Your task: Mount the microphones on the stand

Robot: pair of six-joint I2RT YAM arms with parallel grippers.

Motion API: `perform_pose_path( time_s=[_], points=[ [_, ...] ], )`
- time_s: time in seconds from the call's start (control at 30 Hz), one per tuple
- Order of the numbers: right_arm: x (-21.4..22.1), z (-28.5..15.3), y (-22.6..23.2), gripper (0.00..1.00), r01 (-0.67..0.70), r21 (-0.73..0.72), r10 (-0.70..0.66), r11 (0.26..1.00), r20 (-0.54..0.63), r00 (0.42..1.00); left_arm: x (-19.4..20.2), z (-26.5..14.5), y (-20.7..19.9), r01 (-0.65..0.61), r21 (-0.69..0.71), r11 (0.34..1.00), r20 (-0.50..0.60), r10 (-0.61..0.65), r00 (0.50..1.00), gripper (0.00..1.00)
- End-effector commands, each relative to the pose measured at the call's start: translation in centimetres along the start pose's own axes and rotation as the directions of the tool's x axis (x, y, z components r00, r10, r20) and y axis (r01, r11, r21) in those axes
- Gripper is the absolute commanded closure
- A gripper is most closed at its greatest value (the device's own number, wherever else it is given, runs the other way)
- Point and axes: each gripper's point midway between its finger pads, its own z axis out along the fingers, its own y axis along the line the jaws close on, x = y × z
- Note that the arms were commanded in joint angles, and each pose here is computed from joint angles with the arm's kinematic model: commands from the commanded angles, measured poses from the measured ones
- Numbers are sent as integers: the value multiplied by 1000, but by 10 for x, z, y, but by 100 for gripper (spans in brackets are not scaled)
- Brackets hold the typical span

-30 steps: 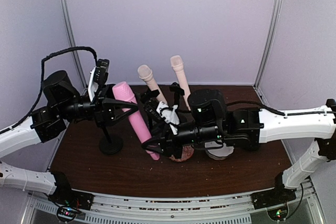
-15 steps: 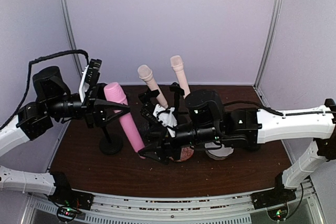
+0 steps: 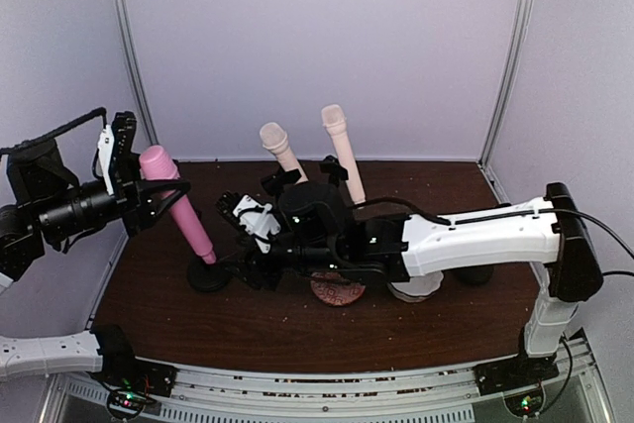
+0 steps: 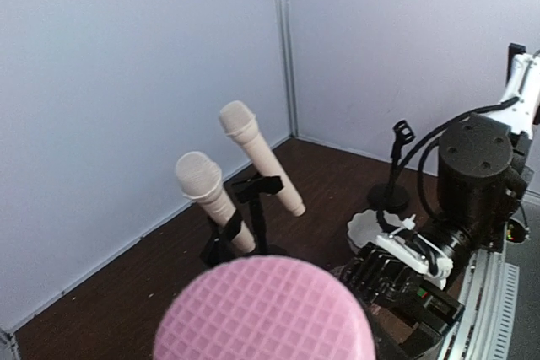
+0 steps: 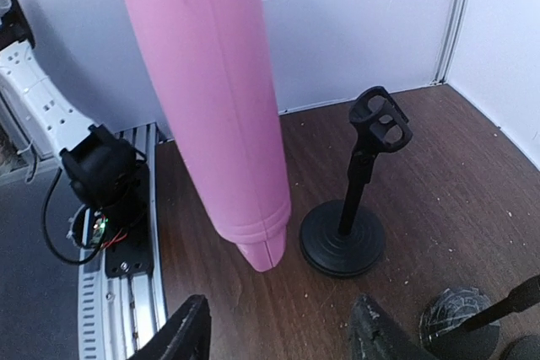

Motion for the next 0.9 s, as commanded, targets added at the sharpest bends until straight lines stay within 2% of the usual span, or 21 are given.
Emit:
perform_pose_path(
  time_s=[0.0,0.1,0.23,0.37,0.6,0.87],
  points=[
    [-38,28,-17,46,-98,78,85,992,153,985,-17,-33,52,-27,-309,951,11,32,999,100],
    [-27,60,-20,49,-126,82,113,989,148,982,-19,-49,68,-13,-411,912,23,25,999,100],
    [-24,87,-29,49,-180,88,162,980,179,970,-23,-68,78,5,-477,879,51,22,998,100],
    [-22,106,-41,44,-206,129,180,970,189,965,-23,-85,84,27,-525,851,73,14,997,100],
    [-5,140,-59,36,-225,175,196,959,168,966,-22,-86,77,46,-485,873,89,-3,996,100],
    [7,165,-81,37,-265,206,228,942,188,955,-27,-89,70,62,-450,891,118,-10,993,100]
  ],
)
